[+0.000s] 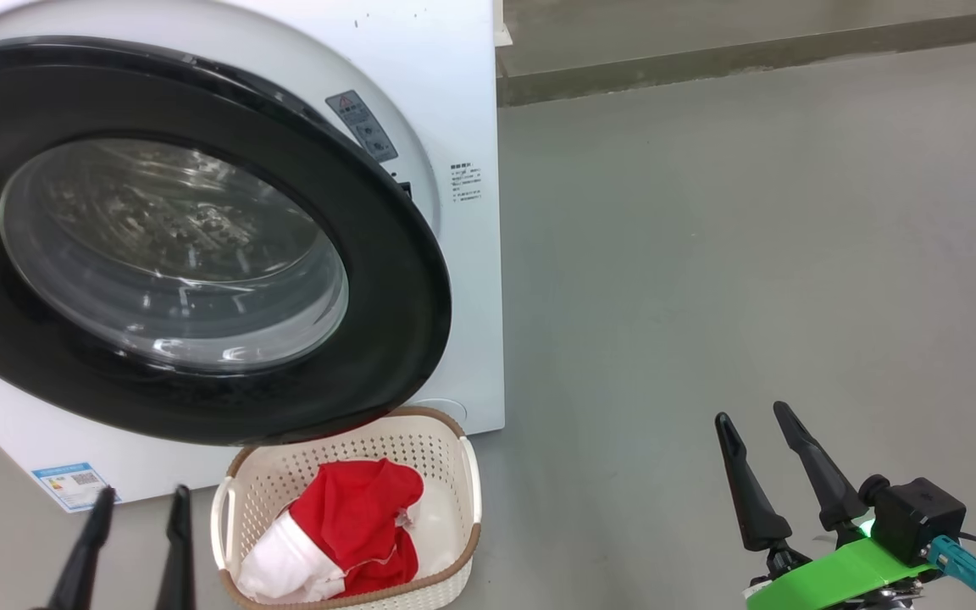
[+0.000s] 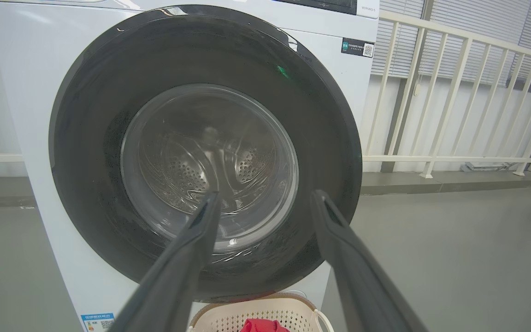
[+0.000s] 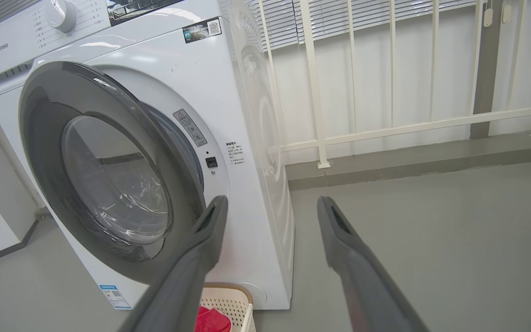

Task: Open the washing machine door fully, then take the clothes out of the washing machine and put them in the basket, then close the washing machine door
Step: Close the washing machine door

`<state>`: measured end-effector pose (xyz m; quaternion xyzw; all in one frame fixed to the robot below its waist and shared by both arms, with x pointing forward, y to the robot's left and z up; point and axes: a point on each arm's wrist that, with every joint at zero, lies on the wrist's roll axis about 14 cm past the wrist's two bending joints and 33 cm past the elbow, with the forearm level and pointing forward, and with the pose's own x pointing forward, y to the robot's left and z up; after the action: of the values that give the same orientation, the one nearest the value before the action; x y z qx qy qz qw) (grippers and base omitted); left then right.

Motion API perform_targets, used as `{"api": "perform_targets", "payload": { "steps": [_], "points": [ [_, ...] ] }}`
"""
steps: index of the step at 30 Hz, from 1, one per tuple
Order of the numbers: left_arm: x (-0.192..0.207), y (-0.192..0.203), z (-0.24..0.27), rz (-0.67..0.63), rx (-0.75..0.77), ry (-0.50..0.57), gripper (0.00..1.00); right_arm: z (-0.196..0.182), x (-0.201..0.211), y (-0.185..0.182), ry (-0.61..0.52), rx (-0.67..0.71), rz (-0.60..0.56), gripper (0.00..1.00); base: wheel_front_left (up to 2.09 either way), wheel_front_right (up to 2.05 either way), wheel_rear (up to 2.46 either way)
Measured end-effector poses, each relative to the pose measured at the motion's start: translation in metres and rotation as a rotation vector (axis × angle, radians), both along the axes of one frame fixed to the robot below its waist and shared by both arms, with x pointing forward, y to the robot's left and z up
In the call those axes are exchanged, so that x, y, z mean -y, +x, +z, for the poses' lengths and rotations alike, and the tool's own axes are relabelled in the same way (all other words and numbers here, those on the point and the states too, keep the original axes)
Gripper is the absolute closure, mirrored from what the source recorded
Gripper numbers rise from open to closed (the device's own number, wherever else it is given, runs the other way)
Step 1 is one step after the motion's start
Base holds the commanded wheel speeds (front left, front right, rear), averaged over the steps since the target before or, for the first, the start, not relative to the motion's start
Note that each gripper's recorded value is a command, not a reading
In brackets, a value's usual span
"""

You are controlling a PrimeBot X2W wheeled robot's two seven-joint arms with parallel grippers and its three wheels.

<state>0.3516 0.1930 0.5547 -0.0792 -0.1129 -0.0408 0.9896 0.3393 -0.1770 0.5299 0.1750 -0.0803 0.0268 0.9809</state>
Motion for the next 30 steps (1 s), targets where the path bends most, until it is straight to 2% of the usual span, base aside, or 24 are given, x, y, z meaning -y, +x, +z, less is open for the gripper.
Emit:
{"api": "perform_targets", "payload": {
  "steps": [3,30],
  "points": [
    [-0.001,-0.004,-0.008,0.019,-0.023,0.03,0.0,0.001,-0.001,0.0,-0.006,0.002,0.002,0.0,0.0,0.0,0.0],
    [-0.005,-0.012,-0.028,0.054,-0.082,0.045,0.0,-0.004,-0.01,0.006,-0.026,-0.014,0.031,0.0,0.0,0.0,0.0]
  ]
}}
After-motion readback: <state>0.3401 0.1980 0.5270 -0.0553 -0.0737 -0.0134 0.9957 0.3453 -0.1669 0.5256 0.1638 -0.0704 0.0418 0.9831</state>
